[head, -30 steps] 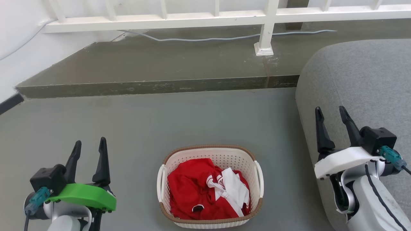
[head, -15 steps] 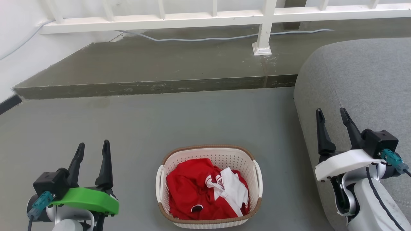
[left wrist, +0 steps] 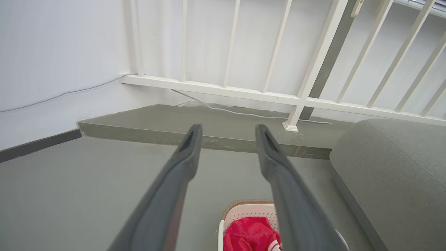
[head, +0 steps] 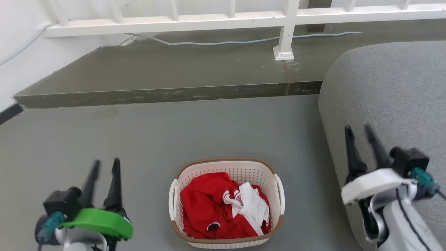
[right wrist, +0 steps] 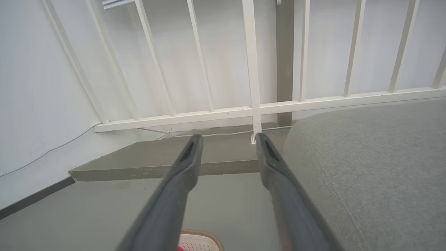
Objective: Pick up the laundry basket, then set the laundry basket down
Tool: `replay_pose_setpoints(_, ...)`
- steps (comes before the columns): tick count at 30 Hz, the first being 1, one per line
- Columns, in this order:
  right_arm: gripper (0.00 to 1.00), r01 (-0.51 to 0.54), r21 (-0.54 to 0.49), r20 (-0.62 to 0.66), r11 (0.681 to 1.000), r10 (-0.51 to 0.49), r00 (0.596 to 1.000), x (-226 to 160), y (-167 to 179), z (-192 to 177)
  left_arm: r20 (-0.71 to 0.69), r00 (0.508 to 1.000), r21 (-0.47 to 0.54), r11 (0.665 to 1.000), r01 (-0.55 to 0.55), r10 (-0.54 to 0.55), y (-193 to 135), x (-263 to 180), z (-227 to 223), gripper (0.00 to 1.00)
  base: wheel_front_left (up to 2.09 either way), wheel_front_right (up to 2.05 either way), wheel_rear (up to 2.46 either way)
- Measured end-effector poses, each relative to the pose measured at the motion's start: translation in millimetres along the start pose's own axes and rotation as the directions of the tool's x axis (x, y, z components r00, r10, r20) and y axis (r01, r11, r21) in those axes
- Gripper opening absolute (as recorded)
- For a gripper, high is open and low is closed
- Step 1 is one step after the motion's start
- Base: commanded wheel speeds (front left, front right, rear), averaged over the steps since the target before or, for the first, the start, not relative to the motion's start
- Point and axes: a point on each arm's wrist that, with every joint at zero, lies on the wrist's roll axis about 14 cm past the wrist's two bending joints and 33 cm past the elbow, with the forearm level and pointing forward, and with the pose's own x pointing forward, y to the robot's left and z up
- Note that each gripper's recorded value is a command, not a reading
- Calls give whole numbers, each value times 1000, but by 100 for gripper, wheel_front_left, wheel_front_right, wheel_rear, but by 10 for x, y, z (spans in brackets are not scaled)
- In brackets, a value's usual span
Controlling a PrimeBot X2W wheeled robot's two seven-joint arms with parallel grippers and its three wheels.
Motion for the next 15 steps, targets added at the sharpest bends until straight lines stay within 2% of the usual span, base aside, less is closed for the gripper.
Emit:
replay_pose_setpoints(5,0,19,20,-80,1000,-17,997,-139,0,-260,-60,998,-24,999,-21,19,5,-86,-203,0,0,0,0)
replay_pose_setpoints(15,0,96,135,-132,986,-79,988,-140,-176,-335,-100,992,-134,987,-92,79,154,-117,-262,0,0,0,0)
